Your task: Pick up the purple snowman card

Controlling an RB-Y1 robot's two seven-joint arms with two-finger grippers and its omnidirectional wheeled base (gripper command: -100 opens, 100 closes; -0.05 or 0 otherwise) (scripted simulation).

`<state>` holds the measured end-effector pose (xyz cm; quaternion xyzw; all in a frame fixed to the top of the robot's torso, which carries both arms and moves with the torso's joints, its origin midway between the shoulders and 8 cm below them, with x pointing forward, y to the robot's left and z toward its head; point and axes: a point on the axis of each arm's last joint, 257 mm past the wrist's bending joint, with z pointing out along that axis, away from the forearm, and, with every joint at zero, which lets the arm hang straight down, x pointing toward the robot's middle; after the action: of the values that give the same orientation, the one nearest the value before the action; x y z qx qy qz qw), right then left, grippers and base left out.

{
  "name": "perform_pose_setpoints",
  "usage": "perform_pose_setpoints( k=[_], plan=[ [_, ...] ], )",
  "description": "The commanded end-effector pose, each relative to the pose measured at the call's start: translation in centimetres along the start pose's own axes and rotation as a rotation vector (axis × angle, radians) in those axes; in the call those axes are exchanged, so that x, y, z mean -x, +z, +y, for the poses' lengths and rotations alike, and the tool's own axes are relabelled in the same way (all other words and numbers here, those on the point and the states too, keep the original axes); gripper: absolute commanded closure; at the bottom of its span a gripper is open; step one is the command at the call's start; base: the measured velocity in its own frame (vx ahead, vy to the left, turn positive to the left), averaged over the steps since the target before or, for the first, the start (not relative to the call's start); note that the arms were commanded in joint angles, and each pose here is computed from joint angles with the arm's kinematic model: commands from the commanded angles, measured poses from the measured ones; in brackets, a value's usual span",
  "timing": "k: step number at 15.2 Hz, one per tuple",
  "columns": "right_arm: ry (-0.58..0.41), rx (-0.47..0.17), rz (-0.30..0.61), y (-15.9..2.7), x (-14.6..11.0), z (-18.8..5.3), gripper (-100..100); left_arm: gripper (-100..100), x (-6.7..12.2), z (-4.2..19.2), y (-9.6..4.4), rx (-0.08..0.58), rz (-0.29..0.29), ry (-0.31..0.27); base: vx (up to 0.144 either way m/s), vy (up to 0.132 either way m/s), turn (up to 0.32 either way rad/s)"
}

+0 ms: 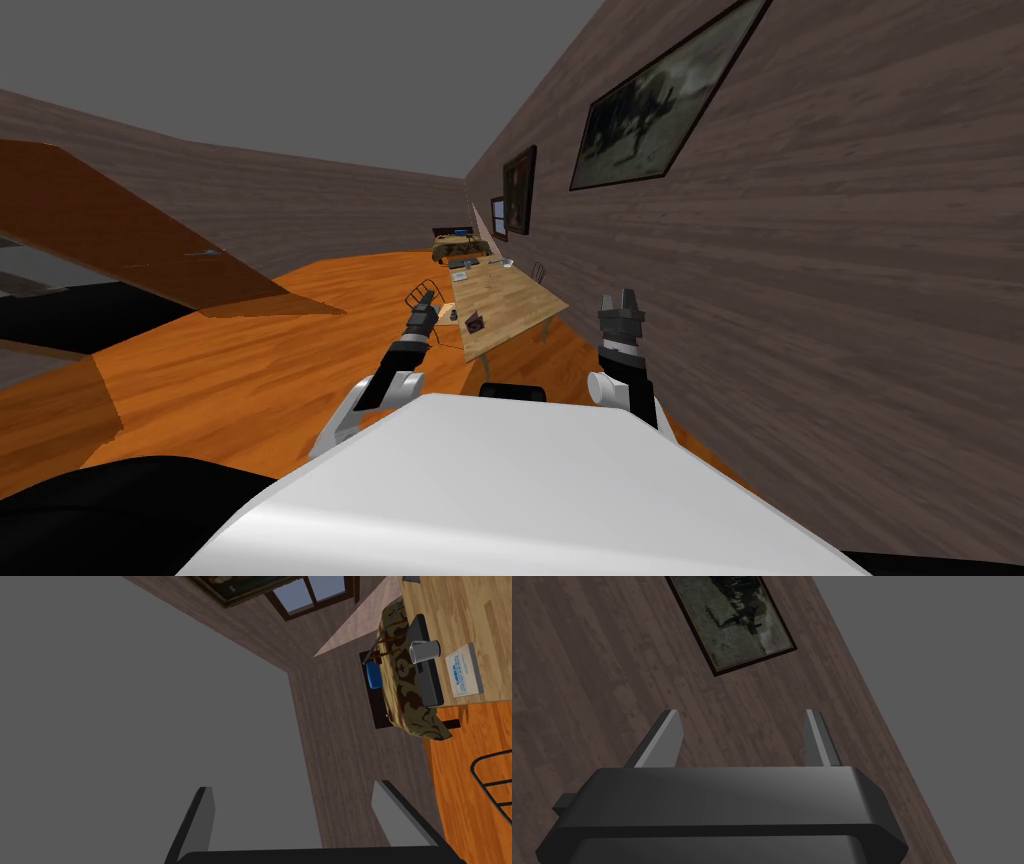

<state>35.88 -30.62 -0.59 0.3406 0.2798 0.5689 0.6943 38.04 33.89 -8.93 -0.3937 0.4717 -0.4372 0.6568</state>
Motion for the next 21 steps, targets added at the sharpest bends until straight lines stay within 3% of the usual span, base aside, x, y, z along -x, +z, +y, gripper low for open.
perform_pose_setpoints(
  k=[1,10,21],
  plan=[
    [0.000,0.000,0.000,0.0,0.0,0.0,0,-100,0.3,0.7,0.1,0.026,-0.003,-0.001,0.039,-0.023,-0.002],
    [0.000,0.000,0.000,0.0,0.0,0.0,0,-100,3.8,6.4,-1.3,0.234,-0.055,-0.028,0.060,-0.041,-0.022],
    [0.000,0.000,0.000,0.0,0.0,0.0,0,-100,6.5,11.2,-3.5,0.421,-0.110,-0.064,0.053,-0.035,-0.013]
  ],
)
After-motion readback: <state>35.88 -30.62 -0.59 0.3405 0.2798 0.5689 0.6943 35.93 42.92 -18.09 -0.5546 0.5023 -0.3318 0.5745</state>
